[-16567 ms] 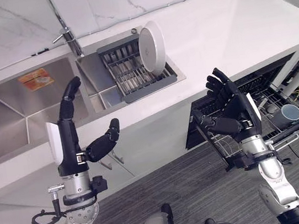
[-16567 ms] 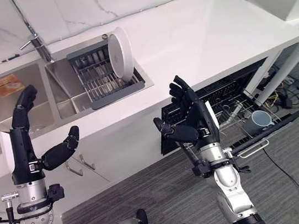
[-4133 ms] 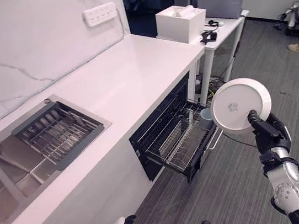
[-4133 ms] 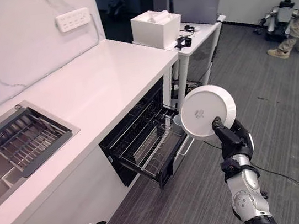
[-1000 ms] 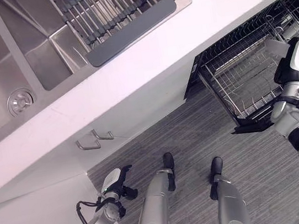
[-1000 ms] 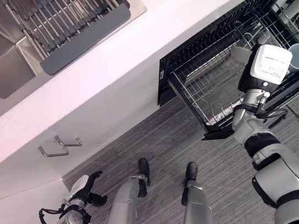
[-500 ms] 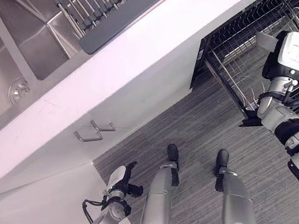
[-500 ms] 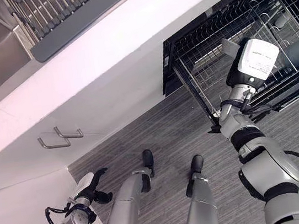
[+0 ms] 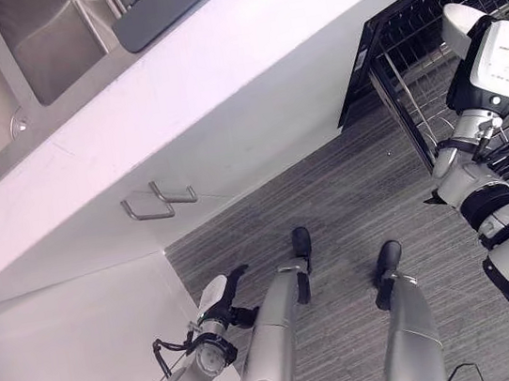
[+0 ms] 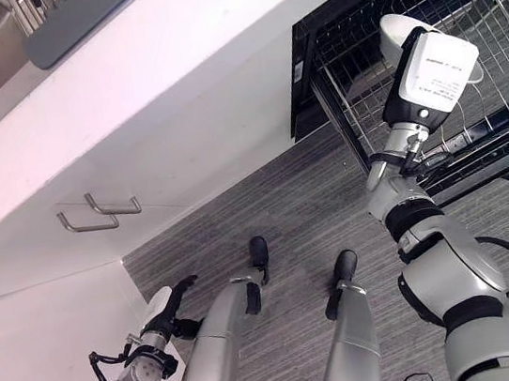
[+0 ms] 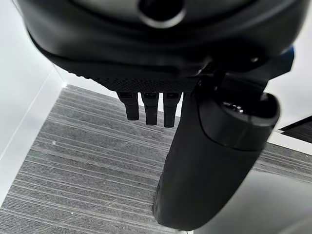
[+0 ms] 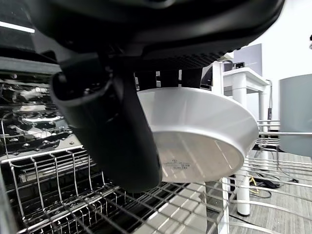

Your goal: Place the dishes in the dishwasher.

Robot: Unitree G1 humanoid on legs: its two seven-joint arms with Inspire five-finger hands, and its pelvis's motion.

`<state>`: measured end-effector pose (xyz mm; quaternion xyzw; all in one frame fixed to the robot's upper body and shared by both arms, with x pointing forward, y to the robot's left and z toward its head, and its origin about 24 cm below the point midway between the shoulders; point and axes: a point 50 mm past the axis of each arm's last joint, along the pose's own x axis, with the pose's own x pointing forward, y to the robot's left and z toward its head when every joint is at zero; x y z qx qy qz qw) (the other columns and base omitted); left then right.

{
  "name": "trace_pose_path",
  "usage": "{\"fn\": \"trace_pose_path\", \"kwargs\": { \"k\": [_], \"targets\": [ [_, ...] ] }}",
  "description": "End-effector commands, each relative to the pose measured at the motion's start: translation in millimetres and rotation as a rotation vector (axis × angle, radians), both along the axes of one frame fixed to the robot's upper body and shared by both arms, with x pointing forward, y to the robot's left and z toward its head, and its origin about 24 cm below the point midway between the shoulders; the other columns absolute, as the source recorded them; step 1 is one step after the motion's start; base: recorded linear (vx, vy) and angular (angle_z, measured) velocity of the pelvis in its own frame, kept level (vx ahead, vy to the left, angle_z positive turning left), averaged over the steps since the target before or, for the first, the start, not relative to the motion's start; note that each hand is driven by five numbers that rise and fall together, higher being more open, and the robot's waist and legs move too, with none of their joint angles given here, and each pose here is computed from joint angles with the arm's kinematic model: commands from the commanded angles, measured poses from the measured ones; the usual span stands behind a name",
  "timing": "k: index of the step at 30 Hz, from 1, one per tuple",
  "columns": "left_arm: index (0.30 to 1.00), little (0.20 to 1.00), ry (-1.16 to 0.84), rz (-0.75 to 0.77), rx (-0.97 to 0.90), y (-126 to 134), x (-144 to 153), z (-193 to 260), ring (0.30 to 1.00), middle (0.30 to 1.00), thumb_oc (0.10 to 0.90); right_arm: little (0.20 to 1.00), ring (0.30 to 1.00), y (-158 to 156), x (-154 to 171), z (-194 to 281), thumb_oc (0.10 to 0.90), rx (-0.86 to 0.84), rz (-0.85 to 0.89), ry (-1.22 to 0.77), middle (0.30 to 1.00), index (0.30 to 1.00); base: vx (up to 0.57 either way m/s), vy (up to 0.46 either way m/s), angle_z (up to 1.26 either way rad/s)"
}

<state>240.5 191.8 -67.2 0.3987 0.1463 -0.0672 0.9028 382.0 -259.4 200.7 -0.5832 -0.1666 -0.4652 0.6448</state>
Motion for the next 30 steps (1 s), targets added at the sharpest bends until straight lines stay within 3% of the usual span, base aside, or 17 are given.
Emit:
{"fn": "trace_pose_path", "kwargs": {
  "k": [1,2,11,24,30],
  "targets": [
    [0.900,0.900,0.046,0.087,-0.108,-3,-23,-13,0.900,0.900,0.800,0.900,0.900,-25,-10,58,0.800,-0.152,-0.091,-0.192,0.900,0.900,0.00,0.000,0.00],
    [0.900,0.900,0.089,0.194,-0.191,3,-26,-18,0.900,0.900,0.800,0.900,0.900,-20,-8,59,0.800,-0.212,-0.072,-0.164,0.900,0.900,0.00,0.000,0.00],
    [0.900,0.900,0.119,0.313,-0.263,16,-25,-19,0.900,0.900,0.800,0.900,0.900,-16,-4,56,0.800,-0.207,-0.063,-0.115,0.900,0.900,-0.01,-0.028,0.03],
    [0.900,0.900,0.143,0.311,-0.253,18,-31,-23,0.900,0.900,0.800,0.900,0.900,-10,1,43,0.800,-0.137,0.010,-0.076,0.900,0.900,0.00,0.000,0.00],
    [0.900,0.900,0.148,0.313,-0.245,18,-31,-24,0.900,0.900,0.800,0.900,0.900,-3,3,15,0.800,-0.040,0.040,-0.010,0.900,0.900,0.00,-0.003,-0.02]
  ]
}}
